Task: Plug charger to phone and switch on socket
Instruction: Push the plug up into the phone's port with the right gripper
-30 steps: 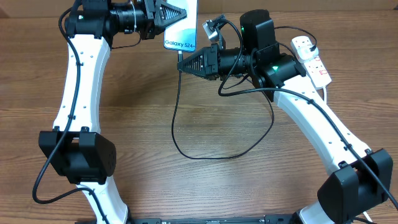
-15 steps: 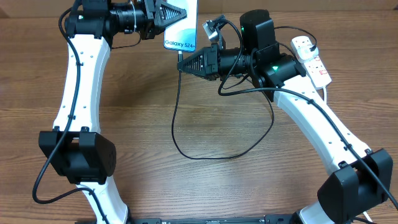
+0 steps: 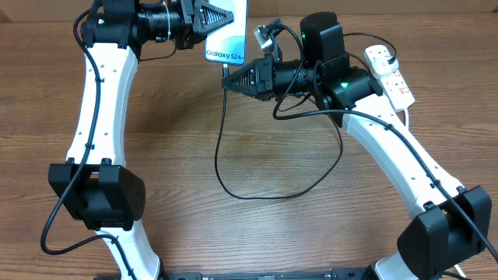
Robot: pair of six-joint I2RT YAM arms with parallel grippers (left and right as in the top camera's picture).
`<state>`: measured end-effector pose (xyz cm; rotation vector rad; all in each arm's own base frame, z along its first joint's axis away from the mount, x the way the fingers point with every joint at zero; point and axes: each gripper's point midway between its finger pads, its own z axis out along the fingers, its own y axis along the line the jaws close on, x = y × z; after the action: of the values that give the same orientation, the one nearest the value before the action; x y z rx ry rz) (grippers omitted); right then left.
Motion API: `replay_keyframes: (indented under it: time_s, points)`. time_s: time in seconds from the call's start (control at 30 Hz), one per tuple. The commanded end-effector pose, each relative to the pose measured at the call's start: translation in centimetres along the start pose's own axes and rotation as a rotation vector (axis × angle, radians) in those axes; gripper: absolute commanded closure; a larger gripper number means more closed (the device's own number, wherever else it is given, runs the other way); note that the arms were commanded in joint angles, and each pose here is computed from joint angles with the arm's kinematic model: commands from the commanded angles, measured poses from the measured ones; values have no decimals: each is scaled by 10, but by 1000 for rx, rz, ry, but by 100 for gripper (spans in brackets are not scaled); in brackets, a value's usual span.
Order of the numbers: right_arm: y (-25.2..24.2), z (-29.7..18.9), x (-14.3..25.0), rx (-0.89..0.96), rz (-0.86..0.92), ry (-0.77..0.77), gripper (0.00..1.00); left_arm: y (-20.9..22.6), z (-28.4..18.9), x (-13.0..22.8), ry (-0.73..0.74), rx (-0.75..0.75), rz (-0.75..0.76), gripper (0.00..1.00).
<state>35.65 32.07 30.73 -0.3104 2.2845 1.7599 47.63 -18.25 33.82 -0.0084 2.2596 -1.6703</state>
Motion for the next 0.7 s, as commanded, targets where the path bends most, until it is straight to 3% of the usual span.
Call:
replay_keyframes:
  time_s: [0.0, 0.67]
  points:
    - [10, -4, -7, -7, -31, -25, 96, -9, 1, 7, 45, 58, 1, 96]
    - [11, -4, -8, -9, -35, -28, 96, -10, 1, 8, 50, 64, 0, 96]
